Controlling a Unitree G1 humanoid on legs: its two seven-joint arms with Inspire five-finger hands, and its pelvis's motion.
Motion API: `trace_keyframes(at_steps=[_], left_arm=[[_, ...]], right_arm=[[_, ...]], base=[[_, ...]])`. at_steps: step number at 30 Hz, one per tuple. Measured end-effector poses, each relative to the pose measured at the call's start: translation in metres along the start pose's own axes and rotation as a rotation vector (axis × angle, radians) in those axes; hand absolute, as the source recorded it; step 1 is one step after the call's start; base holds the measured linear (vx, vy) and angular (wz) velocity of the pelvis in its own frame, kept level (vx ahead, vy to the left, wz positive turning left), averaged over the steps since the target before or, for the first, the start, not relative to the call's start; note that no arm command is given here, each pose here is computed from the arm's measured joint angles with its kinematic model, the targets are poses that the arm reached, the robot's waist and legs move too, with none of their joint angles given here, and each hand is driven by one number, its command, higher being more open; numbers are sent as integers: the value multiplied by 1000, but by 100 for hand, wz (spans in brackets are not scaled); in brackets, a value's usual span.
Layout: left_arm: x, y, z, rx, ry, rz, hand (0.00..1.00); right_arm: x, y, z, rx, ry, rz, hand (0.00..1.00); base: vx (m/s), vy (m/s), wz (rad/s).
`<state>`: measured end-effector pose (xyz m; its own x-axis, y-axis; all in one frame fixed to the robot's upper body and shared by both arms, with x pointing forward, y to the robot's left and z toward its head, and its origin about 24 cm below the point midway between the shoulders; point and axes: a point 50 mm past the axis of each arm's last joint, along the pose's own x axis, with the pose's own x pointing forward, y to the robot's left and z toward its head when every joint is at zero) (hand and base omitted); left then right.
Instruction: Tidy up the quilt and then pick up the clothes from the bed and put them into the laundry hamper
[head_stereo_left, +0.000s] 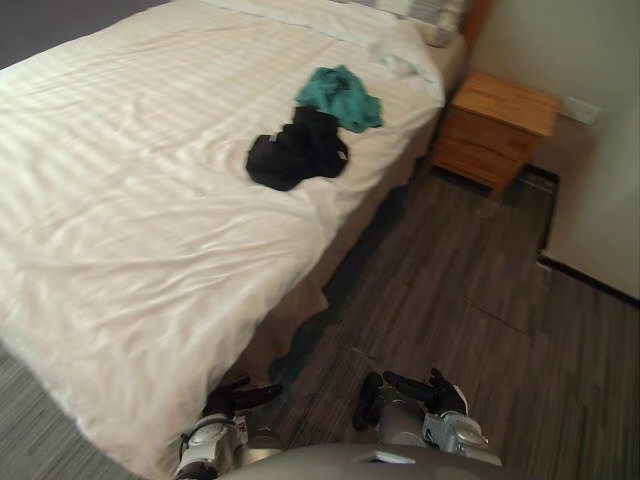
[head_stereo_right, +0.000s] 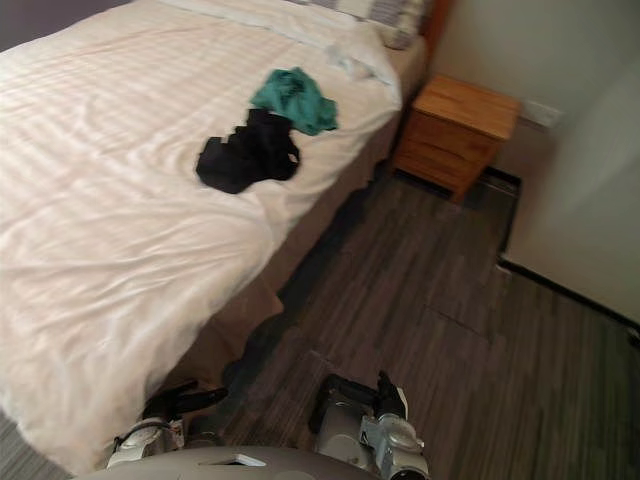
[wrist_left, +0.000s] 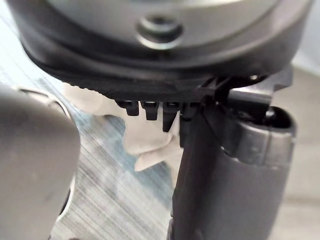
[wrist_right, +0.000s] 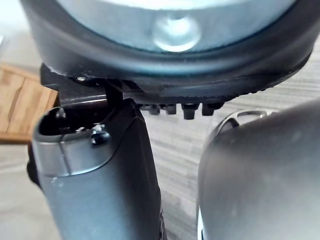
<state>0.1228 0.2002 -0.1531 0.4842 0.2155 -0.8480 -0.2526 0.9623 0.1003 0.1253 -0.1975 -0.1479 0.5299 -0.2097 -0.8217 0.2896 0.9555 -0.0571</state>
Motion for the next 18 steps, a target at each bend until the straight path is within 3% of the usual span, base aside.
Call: trace_keyframes(at_steps=[2,8,14,18], left_arm=[[-1,-14,-1,39,-9,-44,100],[-3,-32,-2,138,-13,-121,100],[-1,-31,4,189,-31,-104,100],[-3,-40,5,158,-51,-111,100]], right_arm=[[5,-11,16,29,-21,-31,100],[7,-32,5,-3,58,-102,100],[2,-34,-13,-60,116,-130,100],[-4,-43,-31,-56,171,-160,100]], base=[[-175,-43,-91],[-58,-90,-84],[-28,-84,-101],[0,13,-22]])
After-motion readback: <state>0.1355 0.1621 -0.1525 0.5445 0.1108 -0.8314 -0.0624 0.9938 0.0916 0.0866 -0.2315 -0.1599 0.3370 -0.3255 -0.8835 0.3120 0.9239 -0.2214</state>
